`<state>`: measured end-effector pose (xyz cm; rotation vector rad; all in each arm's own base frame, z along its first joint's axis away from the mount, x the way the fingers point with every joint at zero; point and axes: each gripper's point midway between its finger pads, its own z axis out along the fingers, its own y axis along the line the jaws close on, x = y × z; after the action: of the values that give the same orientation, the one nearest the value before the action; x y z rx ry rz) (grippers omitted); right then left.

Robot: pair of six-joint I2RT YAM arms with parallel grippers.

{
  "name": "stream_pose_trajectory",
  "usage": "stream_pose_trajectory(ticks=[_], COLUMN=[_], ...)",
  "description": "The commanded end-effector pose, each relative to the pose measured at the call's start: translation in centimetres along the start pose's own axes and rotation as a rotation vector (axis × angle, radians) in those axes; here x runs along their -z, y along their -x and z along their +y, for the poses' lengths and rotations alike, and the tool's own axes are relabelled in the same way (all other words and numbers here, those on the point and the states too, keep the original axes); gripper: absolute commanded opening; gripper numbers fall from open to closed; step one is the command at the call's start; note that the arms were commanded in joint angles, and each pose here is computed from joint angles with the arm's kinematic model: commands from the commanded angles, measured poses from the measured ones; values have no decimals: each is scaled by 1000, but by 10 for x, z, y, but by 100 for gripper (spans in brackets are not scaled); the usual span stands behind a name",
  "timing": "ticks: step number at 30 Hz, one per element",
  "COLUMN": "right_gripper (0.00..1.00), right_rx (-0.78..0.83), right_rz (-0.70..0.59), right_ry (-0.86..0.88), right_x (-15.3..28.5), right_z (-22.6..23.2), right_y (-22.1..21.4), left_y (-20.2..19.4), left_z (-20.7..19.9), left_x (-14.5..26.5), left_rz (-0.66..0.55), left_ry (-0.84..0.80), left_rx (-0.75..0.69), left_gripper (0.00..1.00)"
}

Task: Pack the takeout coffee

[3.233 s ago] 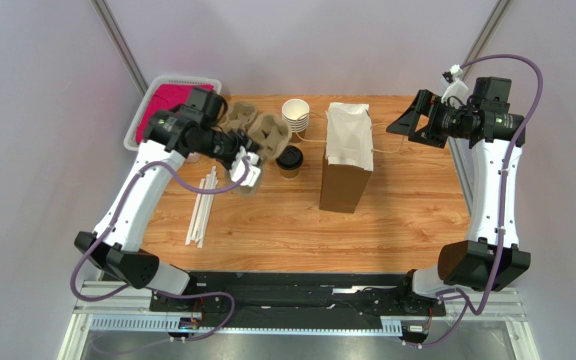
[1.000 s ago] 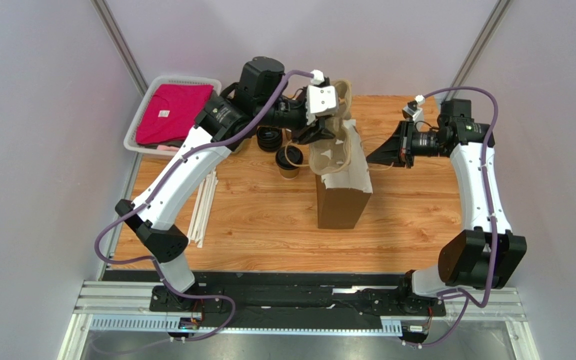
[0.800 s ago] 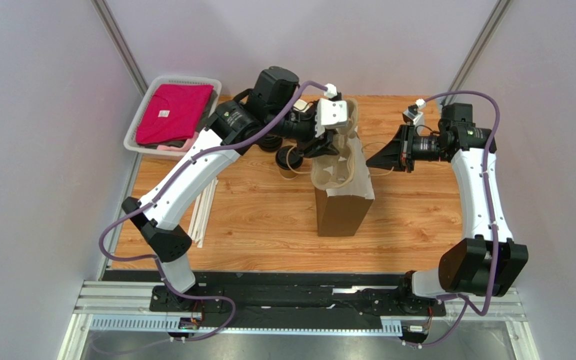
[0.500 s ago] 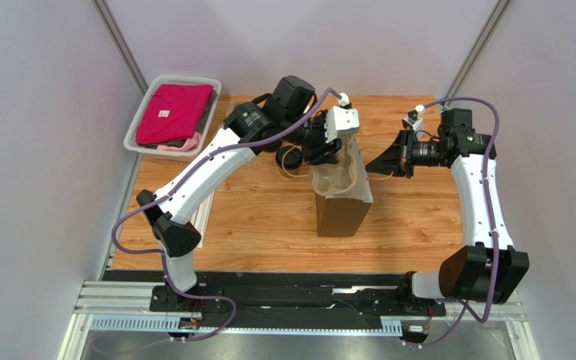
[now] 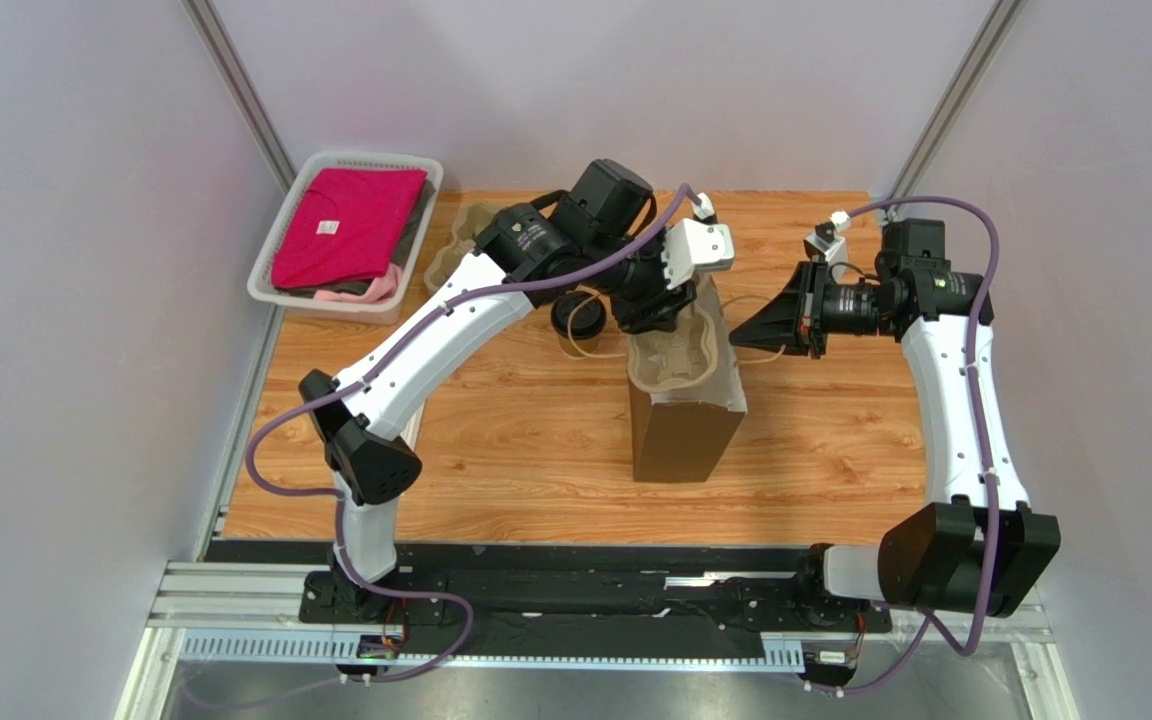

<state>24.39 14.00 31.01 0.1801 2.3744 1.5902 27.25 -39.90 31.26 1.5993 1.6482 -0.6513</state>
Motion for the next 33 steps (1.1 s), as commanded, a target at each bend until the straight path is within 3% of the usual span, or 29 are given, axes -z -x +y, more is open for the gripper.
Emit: stream_pose_trajectory(ticks=[1,25,33], right_gripper=[0,0,0], right_rx=[16,16,6], right_rz=[-21,-29,-36], right_ry=[12,19,20], right_x=[1,-2,-2], right_z=[6,5,7], right_y=[2,4,8], left_y=[-1,28,-11], left_z=[-9,11,-13], left_x=[-2,-11,-16], left_rz=[34,-41,65], left_ry=[-2,117,35], left_rx=[-46,32,109], left_gripper=[22,22,21])
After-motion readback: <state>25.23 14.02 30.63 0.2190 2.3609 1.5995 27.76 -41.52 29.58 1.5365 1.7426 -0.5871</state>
